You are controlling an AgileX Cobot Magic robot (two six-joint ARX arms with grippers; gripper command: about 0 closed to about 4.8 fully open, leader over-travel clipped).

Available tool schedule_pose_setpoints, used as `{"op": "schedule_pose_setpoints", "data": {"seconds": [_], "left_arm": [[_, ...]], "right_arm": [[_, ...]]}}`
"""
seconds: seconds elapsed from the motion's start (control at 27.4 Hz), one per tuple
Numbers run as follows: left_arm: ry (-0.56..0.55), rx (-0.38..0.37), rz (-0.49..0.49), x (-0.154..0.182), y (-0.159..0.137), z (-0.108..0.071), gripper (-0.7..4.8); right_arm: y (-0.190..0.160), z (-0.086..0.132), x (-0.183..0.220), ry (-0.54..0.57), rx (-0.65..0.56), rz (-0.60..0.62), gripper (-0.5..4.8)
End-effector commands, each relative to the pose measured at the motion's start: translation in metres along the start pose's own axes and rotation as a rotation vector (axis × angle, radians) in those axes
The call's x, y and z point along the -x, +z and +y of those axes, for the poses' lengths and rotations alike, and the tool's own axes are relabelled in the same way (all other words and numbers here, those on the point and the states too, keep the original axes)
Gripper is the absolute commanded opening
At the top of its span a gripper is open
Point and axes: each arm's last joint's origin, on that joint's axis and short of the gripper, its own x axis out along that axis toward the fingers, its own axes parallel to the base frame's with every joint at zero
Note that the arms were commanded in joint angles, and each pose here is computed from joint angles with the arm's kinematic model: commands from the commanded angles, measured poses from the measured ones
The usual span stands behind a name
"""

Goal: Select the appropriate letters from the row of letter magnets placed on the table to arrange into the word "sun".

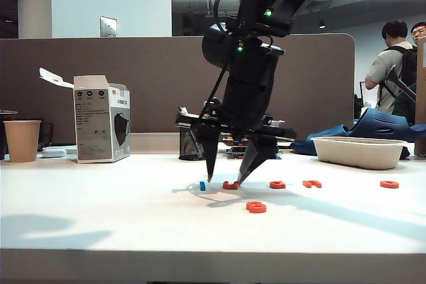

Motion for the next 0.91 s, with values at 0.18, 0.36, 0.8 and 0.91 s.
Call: {"op": "schedule_pose_setpoints", "data": {"seconds": [0.18,0.36,0.8,0.91], "left_arm": [[0.000,-0.002,-0.013,0.001,0.001,0.000,-0.03],[0.000,-0.002,-0.013,0.001,0.001,0.000,-0.03],[0.000,-0.002,-0.014,0.001,0.001,0.000,-0.03],[0.000,-0.002,-0.014,0.001,0.001,0.000,-0.03]], "right_arm": [[-0.003,0.000,-0.005,0.013,0.044,0.023,2.43],[-0.006,-0.003,-0.005,-0.028,0.042,0.054,2.43],[-0.014,-0.004,-0.007,-0.057,0.049,0.128,2.38],[-0.016,-0.004,-0.008,-0.066,0.049,0.148,2.30]]}}
